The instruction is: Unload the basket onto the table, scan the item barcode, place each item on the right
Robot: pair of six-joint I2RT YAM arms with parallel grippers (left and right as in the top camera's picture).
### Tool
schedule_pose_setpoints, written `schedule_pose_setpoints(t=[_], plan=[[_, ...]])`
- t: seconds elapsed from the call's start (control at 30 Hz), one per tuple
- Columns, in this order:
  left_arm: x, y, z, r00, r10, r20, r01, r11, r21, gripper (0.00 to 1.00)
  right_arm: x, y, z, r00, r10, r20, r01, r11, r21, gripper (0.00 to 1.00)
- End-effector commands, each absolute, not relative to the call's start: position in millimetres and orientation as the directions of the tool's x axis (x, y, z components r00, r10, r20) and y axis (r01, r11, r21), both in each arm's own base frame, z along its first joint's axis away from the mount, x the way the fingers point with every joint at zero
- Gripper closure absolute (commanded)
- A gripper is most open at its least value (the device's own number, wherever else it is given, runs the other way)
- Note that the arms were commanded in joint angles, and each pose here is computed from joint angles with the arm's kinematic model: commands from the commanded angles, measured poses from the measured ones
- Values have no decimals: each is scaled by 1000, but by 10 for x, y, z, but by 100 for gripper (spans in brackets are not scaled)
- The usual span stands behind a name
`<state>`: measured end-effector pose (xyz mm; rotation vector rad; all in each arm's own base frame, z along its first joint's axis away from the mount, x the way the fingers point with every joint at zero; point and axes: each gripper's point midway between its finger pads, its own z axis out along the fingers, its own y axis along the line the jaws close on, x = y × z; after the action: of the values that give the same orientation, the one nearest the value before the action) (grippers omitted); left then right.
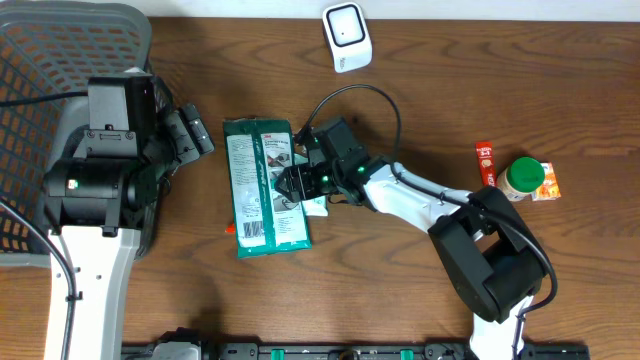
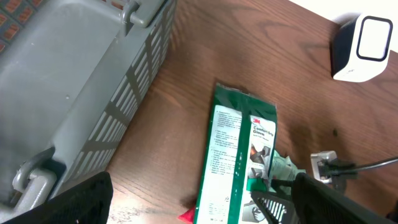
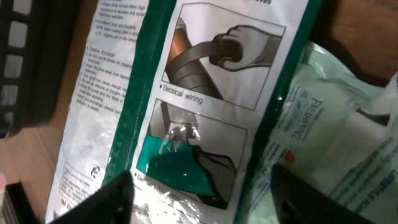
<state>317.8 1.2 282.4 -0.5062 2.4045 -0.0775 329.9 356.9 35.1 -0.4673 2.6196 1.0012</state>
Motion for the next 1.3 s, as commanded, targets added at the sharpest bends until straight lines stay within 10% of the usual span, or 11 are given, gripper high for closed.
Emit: schedule_pose_setpoints(t=[0.0, 0.43, 0.97, 1.1, 1.27], plan=[[3179, 39, 2849, -698, -368, -614, -336, 926, -172, 9, 3149, 3691, 259, -908, -220, -357, -403, 692, 598, 38], [3179, 39, 2849, -698, -368, -614, -336, 926, -172, 9, 3154, 3735, 293, -909, -209, -361, -400, 682, 613, 64], [3179, 39, 2849, -698, -368, -614, -336, 926, -172, 9, 3067, 3742, 133, -931, -210, -297, -357, 688, 632, 60], [3179, 39, 2849, -698, -368, -614, -336, 926, -172, 9, 3143, 3761, 241, -926, -198, -320, -368, 652, 663, 95], [3179, 39, 2849, -698, -368, -614, -336, 926, -172, 8, 3263, 3710, 545, -917, -179, -355, -389, 585, 711, 99]])
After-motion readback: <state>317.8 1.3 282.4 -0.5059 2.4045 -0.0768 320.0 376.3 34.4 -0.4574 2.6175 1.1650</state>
